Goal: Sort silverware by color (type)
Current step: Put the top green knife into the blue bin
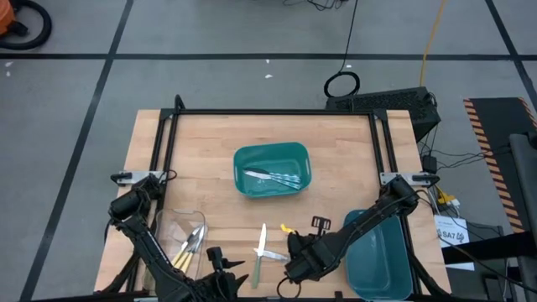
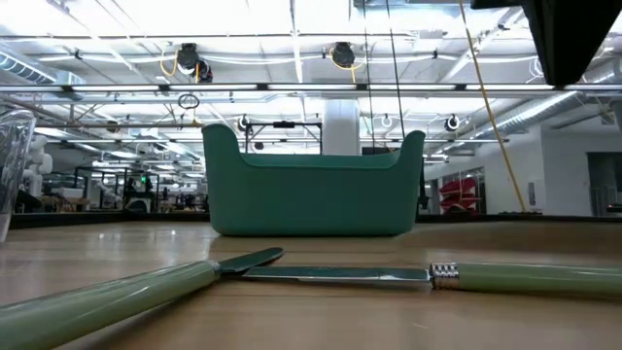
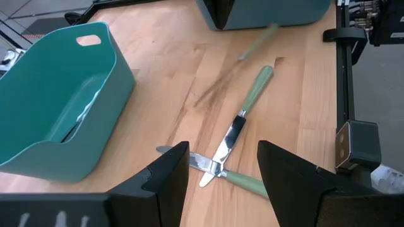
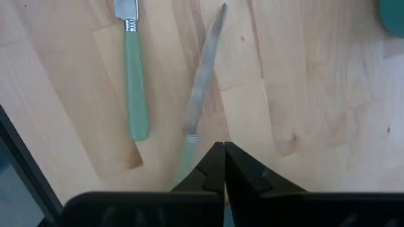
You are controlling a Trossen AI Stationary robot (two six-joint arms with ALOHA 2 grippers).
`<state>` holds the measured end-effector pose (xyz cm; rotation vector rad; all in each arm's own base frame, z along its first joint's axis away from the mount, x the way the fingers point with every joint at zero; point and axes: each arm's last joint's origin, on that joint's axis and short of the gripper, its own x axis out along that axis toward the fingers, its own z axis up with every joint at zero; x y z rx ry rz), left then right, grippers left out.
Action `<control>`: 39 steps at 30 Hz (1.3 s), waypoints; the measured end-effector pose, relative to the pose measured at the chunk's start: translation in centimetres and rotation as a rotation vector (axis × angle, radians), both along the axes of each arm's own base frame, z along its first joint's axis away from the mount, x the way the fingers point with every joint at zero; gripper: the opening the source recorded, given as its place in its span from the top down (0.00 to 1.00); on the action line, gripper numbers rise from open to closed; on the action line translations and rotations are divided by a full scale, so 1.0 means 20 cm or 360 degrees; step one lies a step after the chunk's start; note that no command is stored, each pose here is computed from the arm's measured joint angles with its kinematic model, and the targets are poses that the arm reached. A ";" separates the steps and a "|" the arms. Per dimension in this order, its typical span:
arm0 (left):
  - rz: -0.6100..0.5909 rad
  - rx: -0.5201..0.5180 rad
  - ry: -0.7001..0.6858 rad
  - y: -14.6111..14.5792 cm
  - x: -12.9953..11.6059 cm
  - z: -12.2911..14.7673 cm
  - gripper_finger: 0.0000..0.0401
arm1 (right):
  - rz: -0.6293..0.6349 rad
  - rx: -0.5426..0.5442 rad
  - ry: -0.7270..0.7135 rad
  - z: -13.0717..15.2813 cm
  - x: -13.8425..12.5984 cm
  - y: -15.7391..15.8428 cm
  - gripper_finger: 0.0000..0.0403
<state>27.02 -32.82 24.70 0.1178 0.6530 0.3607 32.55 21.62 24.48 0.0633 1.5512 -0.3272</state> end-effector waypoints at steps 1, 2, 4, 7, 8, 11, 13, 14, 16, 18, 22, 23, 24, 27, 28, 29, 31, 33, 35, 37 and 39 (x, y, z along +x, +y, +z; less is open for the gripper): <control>0.0000 0.0000 0.0000 0.00 0.00 0.00 0.51 | -0.0004 -0.0001 0.0000 0.00 0.00 0.00 1.00; 0.0000 0.0000 0.0000 0.00 0.00 0.00 0.51 | -0.0020 -0.0003 -0.0005 0.00 0.00 0.00 1.00; 0.0000 0.0000 0.0000 0.00 0.00 0.00 0.51 | -0.0069 -0.0009 -0.0021 -0.01 -0.01 0.01 1.00; 0.0000 0.0001 0.0000 0.00 0.00 0.00 0.51 | -0.0099 -0.0024 -0.0064 -0.04 -0.03 0.05 0.99; 0.0000 0.0001 0.0000 0.00 0.00 0.00 0.51 | -0.0103 -0.0017 -0.0073 -0.05 -0.03 0.06 0.98; 0.0000 0.0001 0.0001 0.00 0.00 0.00 0.51 | -0.0148 0.0045 -0.0100 -0.09 -0.05 0.11 0.94; -0.0001 0.0002 0.0002 0.00 0.00 0.00 0.51 | -0.0185 0.0078 -0.0137 -0.12 -0.07 0.15 0.89; -0.0003 0.0004 0.0002 0.00 0.00 0.00 0.51 | -0.0189 0.0094 -0.0149 -0.14 -0.08 0.17 0.87; -0.0003 0.0006 0.0003 0.00 0.00 0.00 0.51 | -0.0190 0.0144 -0.0151 -0.17 -0.10 0.20 0.81; -0.0002 0.0005 0.0003 0.00 0.00 0.00 0.51 | -0.0211 0.0164 -0.0145 -0.20 -0.12 0.23 0.74; -0.0002 0.0005 0.0002 0.00 0.00 0.00 0.51 | -0.0257 0.0182 -0.0127 -0.26 -0.17 0.27 0.61; -0.0001 0.0004 0.0002 0.00 0.00 0.00 0.51 | -0.0265 0.0179 -0.0125 -0.28 -0.18 0.27 0.58; 0.0000 0.0004 0.0002 0.00 0.00 0.00 0.51 | -0.0276 0.0172 -0.0121 -0.30 -0.19 0.27 0.56; 0.0007 0.0001 0.0000 0.01 0.01 0.00 0.51 | -0.0287 0.0169 -0.0107 -0.35 -0.21 0.26 0.50; 0.0009 0.0000 -0.0001 0.01 0.01 0.00 0.51 | -0.0287 0.0184 -0.0088 -0.38 -0.21 0.26 0.49; 0.0012 -0.0001 -0.0001 0.01 0.02 0.00 0.51 | -0.0285 0.0187 -0.0076 -0.40 -0.22 0.25 0.48; 0.0016 -0.0003 -0.0003 0.01 0.02 0.00 0.51 | -0.0289 0.0181 -0.0069 -0.44 -0.22 0.24 0.48; 0.0016 -0.0004 -0.0004 0.01 0.02 0.00 0.51 | -0.0294 0.0202 -0.0058 -0.47 -0.22 0.22 0.49; 0.0015 0.0000 -0.0002 0.02 0.02 0.00 0.51 | -0.0285 0.0208 -0.0038 -0.49 -0.23 0.20 0.52; 0.0008 0.0010 0.0003 0.02 0.03 0.00 0.51 | -0.0281 0.0208 -0.0031 -0.52 -0.23 0.18 0.58; 0.0007 0.0022 0.0009 0.02 0.03 0.00 0.51 | -0.0270 0.0208 -0.0021 -0.53 -0.22 0.16 0.66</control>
